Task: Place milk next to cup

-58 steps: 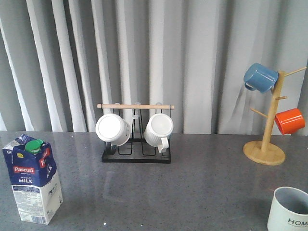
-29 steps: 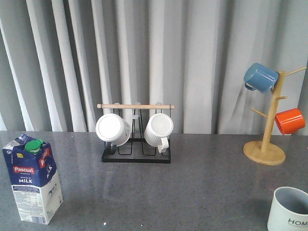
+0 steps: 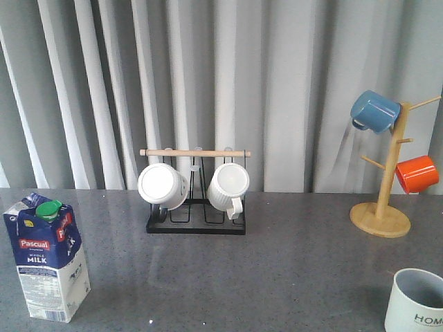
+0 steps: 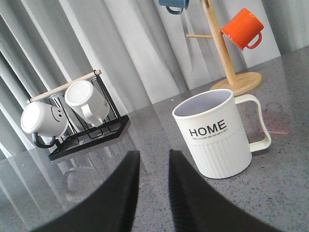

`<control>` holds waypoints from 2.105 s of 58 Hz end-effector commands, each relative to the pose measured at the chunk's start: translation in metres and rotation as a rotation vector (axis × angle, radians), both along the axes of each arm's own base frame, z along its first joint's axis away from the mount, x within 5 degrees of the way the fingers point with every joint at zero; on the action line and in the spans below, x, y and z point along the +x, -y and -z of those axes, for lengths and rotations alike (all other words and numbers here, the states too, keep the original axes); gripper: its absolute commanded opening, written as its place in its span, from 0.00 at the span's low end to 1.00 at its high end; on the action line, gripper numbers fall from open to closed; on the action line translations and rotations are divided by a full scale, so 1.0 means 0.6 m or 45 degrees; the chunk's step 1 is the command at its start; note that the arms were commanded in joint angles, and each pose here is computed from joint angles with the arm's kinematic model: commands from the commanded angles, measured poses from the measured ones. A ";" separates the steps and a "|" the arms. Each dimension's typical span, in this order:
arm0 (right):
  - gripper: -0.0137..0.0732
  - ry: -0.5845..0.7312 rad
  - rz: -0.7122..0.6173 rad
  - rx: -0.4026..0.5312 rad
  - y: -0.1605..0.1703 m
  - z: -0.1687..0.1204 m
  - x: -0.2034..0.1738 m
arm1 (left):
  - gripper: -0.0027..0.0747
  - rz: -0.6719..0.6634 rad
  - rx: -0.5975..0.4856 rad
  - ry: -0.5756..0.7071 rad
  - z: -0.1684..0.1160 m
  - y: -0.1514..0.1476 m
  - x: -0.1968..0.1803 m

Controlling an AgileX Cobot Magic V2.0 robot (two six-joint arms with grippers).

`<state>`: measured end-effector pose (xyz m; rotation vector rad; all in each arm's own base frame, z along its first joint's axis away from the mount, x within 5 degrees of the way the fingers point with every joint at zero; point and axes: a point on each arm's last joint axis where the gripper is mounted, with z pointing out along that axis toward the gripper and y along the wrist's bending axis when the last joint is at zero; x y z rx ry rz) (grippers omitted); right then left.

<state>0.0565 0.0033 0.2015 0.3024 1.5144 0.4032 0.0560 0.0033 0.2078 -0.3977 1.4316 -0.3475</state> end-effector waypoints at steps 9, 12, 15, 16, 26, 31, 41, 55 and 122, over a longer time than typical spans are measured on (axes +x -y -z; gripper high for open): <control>0.75 0.168 0.010 0.050 0.002 -0.026 -0.005 | 0.54 -0.016 -0.140 0.182 -0.031 -0.005 -0.006; 0.77 0.220 0.018 0.053 0.003 -0.032 -0.006 | 0.58 -0.022 -0.197 0.235 -0.037 -0.007 -0.008; 0.78 0.284 0.025 0.090 0.005 -0.040 -0.008 | 0.59 -0.030 -0.260 0.296 -0.043 -0.010 -0.010; 0.77 0.299 0.027 0.100 0.005 -0.042 -0.008 | 0.59 -0.032 -0.274 0.318 -0.045 -0.011 -0.011; 0.74 0.269 0.009 0.030 0.002 -0.099 -0.016 | 0.59 -0.001 -0.164 0.364 -0.092 -0.004 -0.022; 0.74 0.203 0.013 -0.216 0.000 -0.159 -0.020 | 0.59 -0.001 0.036 0.328 -0.134 0.002 -0.034; 0.74 -0.084 0.091 -0.546 0.011 -0.287 0.003 | 0.59 -0.037 0.242 0.130 -0.199 0.001 -0.033; 0.74 -0.654 0.323 -0.738 0.049 -0.320 0.075 | 0.59 -0.031 0.341 -0.166 -0.227 -0.003 0.015; 0.68 -1.094 0.097 -0.560 0.105 -0.147 0.248 | 0.59 -0.032 0.371 -0.257 -0.218 -0.005 0.032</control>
